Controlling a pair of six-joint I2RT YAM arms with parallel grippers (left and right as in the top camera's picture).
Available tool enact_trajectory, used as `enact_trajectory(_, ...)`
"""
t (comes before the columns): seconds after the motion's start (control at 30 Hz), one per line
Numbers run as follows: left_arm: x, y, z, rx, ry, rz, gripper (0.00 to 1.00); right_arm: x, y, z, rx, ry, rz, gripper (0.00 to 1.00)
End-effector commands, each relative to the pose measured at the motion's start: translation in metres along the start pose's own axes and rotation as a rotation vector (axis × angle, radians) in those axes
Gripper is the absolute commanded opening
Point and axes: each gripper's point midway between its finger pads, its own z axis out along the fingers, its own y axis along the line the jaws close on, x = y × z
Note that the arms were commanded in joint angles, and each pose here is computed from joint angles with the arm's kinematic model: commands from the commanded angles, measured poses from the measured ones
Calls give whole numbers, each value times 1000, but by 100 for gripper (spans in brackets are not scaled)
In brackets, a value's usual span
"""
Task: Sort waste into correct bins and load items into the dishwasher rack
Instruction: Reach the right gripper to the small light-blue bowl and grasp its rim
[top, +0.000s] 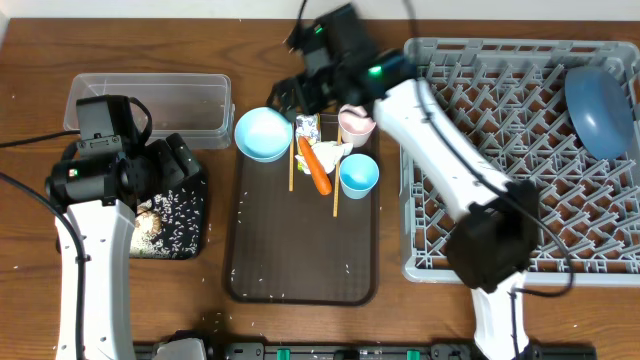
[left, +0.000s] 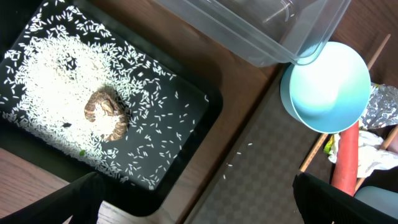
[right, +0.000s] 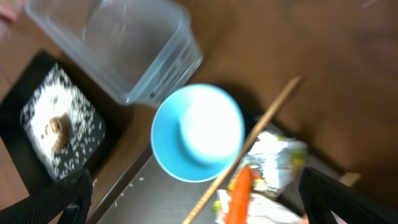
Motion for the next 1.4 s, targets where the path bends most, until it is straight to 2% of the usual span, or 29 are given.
enact_trajectory(0.0,-5,2,-6,-6,-24,5,98,6,35,13,-73,13,-59,99)
enact_trajectory(0.07,-5,2,-6,-6,-24,5,98,11,37,25,-46,12,-77,85)
enact_trajectory(0.13,-5,2,-6,-6,-24,5,98,18,25,38,55,21,-87,72)
enact_trajectory(0.2,-5,2,-6,-6,-24,5,98,27,10,51,178,33,-74,66)
enact_trajectory(0.4,-5,2,-6,-6,-24,5,98,49,-20,81,387,53,16,63)
enact_trajectory(0.67,-5,2,-6,-6,-24,5,98,68,-42,101,425,91,96,59)
enact_trajectory(0.8,-5,2,-6,-6,-24,5,98,69,-44,101,427,92,101,50)
enact_trajectory(0.93,-5,2,-6,-6,-24,5,98,73,-45,105,427,102,100,36)
enact_trajectory(1.13,-5,2,-6,-6,-24,5,98,91,-49,121,420,146,130,29)
enact_trajectory(1.37,-5,2,-6,-6,-24,5,98,90,-48,123,414,142,128,10)
